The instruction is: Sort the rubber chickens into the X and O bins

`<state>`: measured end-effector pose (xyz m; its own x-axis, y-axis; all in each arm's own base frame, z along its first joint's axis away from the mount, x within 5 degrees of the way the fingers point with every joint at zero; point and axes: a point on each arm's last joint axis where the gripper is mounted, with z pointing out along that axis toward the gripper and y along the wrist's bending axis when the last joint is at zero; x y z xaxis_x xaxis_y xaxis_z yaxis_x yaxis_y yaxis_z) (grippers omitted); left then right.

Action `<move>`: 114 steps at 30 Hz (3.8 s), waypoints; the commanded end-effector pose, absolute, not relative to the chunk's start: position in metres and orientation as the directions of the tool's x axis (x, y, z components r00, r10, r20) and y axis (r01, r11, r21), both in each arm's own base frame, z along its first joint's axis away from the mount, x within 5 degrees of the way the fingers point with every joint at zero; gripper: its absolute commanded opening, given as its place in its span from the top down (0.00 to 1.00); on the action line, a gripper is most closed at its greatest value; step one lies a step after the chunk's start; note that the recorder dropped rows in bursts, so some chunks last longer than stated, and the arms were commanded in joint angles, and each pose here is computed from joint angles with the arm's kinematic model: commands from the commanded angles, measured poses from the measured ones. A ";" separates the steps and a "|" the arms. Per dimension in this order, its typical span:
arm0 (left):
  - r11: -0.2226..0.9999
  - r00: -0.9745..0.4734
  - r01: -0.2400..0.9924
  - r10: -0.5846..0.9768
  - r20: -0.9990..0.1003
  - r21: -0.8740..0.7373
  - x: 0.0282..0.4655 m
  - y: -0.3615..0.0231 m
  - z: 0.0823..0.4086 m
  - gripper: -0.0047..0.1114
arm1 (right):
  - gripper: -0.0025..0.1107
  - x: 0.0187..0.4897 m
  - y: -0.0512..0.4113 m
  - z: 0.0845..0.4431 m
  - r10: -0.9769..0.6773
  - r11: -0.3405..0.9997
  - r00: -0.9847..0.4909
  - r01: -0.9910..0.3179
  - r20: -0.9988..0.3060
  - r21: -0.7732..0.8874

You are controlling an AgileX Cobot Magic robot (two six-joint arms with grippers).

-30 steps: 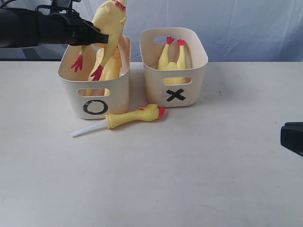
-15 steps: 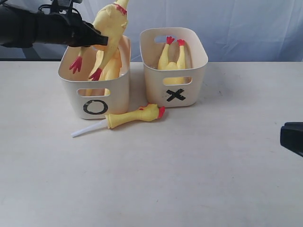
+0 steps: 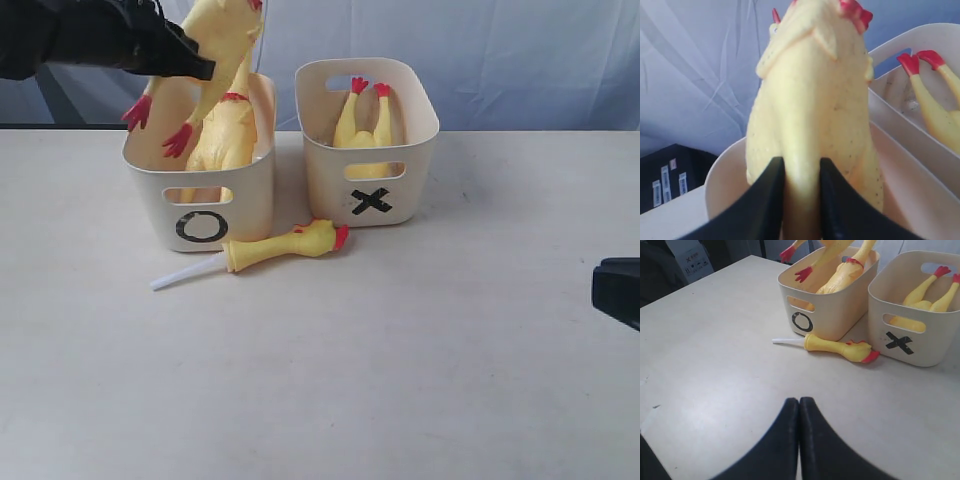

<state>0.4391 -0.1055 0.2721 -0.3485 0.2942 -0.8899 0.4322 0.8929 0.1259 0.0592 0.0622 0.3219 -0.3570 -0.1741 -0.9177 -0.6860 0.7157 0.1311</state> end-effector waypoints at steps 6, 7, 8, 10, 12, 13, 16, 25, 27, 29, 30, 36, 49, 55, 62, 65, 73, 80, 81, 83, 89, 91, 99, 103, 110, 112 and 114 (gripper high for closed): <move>0.947 -0.383 0.302 0.223 -0.897 0.106 0.434 -0.102 0.285 0.96 | 0.99 0.059 0.062 0.322 -0.162 0.720 -0.350 -0.681 -0.922 0.132; 0.951 -0.378 0.292 0.209 -0.902 0.098 0.434 -0.104 0.286 0.96 | 0.99 0.059 0.062 0.322 -0.162 0.720 -0.350 -0.681 -0.922 0.132; 0.954 -0.368 0.284 0.203 -0.907 0.098 0.435 -0.105 0.287 0.96 | 0.99 0.059 0.062 0.322 -0.162 0.720 -0.350 -0.681 -0.922 0.132; 0.964 -0.361 0.262 0.145 -0.921 0.049 0.435 -0.108 0.289 0.96 | 0.99 0.059 0.062 0.322 -0.162 0.720 -0.350 -0.681 -0.922 0.132; 0.972 -0.352 0.237 0.078 -0.933 -0.008 0.435 -0.107 0.288 0.96 | 0.99 0.059 0.062 0.322 -0.161 0.721 -0.349 -0.680 -0.923 0.132; 0.973 -0.346 0.229 0.054 -0.937 -0.029 0.435 -0.107 0.287 0.96 | 0.99 0.060 0.062 0.322 -0.159 0.722 -0.348 -0.679 -0.924 0.131; 0.974 -0.334 0.215 0.000 -0.943 -0.076 0.434 -0.107 0.281 0.96 | 0.99 0.060 0.062 0.322 -0.159 0.722 -0.348 -0.679 -0.924 0.131; 0.961 -0.266 0.203 -0.130 -0.955 -0.187 0.424 -0.106 0.258 0.96 | 0.99 0.060 0.062 0.322 -0.159 0.722 -0.348 -0.679 -0.924 0.131; 0.960 -0.257 0.200 -0.140 -0.956 -0.194 0.422 -0.104 0.253 0.96 | 0.99 0.060 0.062 0.322 -0.159 0.722 -0.348 -0.679 -0.924 0.131; 0.961 -0.255 0.195 -0.145 -0.956 -0.198 0.422 -0.102 0.247 0.96 | 0.99 0.060 0.062 0.322 -0.159 0.722 -0.348 -0.679 -0.924 0.131; 0.961 -0.257 0.195 -0.145 -0.956 -0.198 0.422 -0.102 0.244 0.96 | 0.99 0.060 0.062 0.322 -0.159 0.722 -0.348 -0.679 -0.924 0.131; 0.958 -0.245 0.178 -0.179 -0.953 -0.225 0.421 -0.099 0.226 0.96 | 0.99 0.060 0.062 0.322 -0.159 0.722 -0.348 -0.679 -0.924 0.131; 0.939 -0.279 0.118 -0.281 -0.918 -0.323 0.409 -0.091 0.201 0.96 | 0.99 0.059 0.062 0.323 -0.152 0.718 -0.353 -0.681 -0.923 0.142; 0.933 -0.299 0.099 -0.304 -0.904 -0.347 0.406 -0.090 0.195 0.96 | 0.99 0.059 0.062 0.323 -0.152 0.718 -0.353 -0.681 -0.923 0.142; 0.922 -0.314 0.075 -0.339 -0.887 -0.379 0.403 -0.088 0.191 0.96 | 0.99 0.059 0.062 0.323 -0.152 0.718 -0.353 -0.681 -0.923 0.142; 0.925 -0.329 0.075 -0.329 -0.885 -0.372 0.403 -0.089 0.189 0.96 | 0.99 0.059 0.062 0.323 -0.146 0.717 -0.353 -0.681 -0.924 0.146; 0.933 -0.361 0.082 -0.301 -0.882 -0.352 0.402 -0.089 0.186 0.92 | 0.99 0.059 0.062 0.323 -0.146 0.717 -0.353 -0.681 -0.924 0.146; 0.932 -0.360 0.082 -0.302 -0.883 -0.352 0.402 -0.089 0.186 0.68 | 0.99 0.059 0.062 0.323 -0.146 0.717 -0.353 -0.681 -0.924 0.146; 0.932 -0.358 0.083 -0.302 -0.884 -0.352 0.402 -0.089 0.187 0.65 | 0.99 0.059 0.062 0.323 -0.146 0.717 -0.353 -0.681 -0.924 0.146; 0.933 -0.353 0.090 -0.297 -0.887 -0.348 0.402 -0.090 0.187 0.60 | 0.99 0.059 0.062 0.323 -0.146 0.717 -0.353 -0.681 -0.924 0.146; 0.934 -0.342 0.101 -0.290 -0.894 -0.342 0.402 -0.090 0.188 0.49 | 0.99 0.059 0.062 0.323 -0.149 0.716 -0.355 -0.682 -0.923 0.147; 0.934 -0.339 0.102 -0.291 -0.895 -0.343 0.402 -0.090 0.189 0.49 | 0.99 0.059 0.062 0.323 -0.149 0.716 -0.355 -0.682 -0.923 0.147; 0.943 -0.204 0.176 -0.244 -0.948 -0.281 0.400 -0.091 0.216 0.49 | 0.99 0.059 0.062 0.323 -0.149 0.716 -0.355 -0.682 -0.923 0.147; 0.947 -0.156 0.265 -0.144 -0.977 -0.182 0.395 -0.095 0.233 0.51 | 0.99 0.059 0.062 0.323 -0.149 0.716 -0.355 -0.682 -0.923 0.147; 0.903 -0.086 0.426 0.108 -0.990 0.061 0.372 -0.103 0.258 0.82 | 0.99 0.059 0.062 0.323 -0.146 0.718 -0.352 -0.681 -0.924 0.146; 0.889 -0.075 0.445 0.155 -0.985 0.106 0.363 -0.103 0.264 0.88 | 0.99 0.059 0.062 0.323 -0.146 0.718 -0.352 -0.681 -0.924 0.146; 0.878 -0.062 0.456 0.197 -0.978 0.148 0.352 -0.101 0.271 0.92 | 0.99 0.059 0.062 0.323 -0.146 0.718 -0.352 -0.681 -0.924 0.146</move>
